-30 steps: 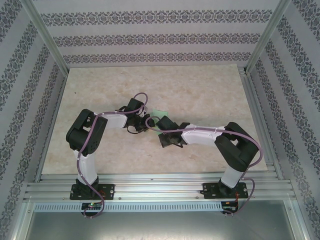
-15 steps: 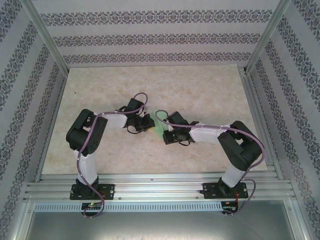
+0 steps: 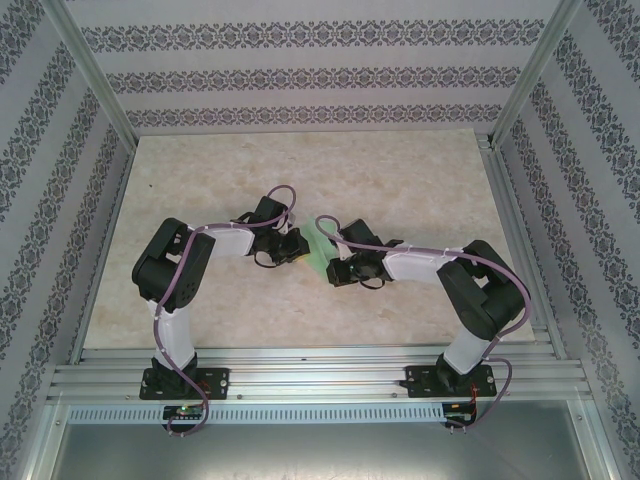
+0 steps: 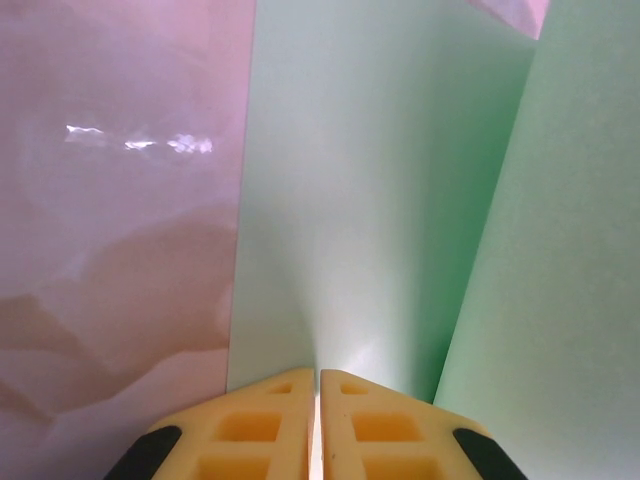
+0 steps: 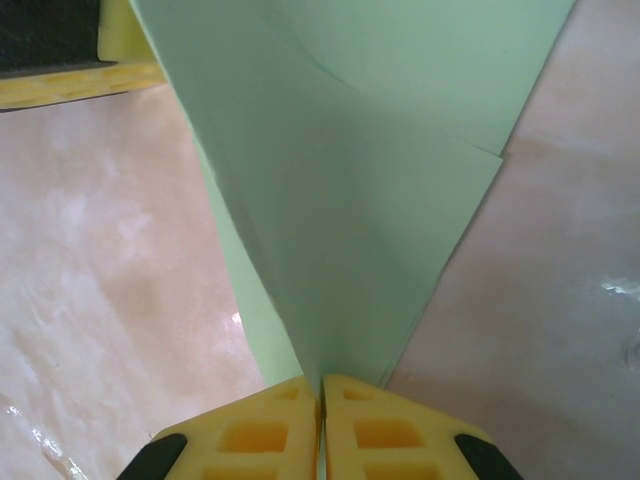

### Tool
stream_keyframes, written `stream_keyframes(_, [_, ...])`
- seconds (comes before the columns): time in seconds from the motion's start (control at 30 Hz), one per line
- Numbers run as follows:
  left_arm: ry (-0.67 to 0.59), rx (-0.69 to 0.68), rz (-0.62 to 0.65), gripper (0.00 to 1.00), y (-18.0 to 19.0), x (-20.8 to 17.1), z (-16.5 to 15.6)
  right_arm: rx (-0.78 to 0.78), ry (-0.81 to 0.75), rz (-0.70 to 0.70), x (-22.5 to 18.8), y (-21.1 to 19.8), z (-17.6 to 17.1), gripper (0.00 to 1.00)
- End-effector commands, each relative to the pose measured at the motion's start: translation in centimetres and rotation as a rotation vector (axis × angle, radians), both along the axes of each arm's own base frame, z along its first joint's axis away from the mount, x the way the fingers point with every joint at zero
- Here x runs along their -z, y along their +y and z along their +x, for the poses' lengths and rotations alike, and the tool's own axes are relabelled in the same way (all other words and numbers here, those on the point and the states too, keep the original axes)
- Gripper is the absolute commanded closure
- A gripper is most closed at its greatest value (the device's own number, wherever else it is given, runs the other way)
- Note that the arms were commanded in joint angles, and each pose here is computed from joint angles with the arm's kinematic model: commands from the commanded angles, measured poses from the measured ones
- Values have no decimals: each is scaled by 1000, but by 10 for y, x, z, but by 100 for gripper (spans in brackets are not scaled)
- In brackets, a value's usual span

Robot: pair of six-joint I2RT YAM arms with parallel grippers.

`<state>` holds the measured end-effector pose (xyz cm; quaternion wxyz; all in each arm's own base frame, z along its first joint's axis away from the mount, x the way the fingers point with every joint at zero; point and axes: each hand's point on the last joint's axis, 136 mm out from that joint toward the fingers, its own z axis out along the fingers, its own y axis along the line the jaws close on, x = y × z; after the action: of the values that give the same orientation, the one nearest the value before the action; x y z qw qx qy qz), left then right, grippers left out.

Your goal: Fold a paper plane with a square sheet of paper (fold left side to right side)

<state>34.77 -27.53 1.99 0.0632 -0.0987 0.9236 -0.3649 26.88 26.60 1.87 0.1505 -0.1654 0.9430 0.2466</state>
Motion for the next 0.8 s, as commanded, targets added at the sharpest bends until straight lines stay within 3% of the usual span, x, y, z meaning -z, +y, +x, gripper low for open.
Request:
stream_keyframes(0.0, [6,13,51,87,3,4,-4,-22,7,55,-5,5,2,90])
stream_keyframes(0.5, [-13,35,55,86,3,-5,-3,15,131,130,19,0,0,90])
stream_keyframes(0.77, [-95,63,133,72,22,-35,-1,47,151,149,25,-8,-2,90])
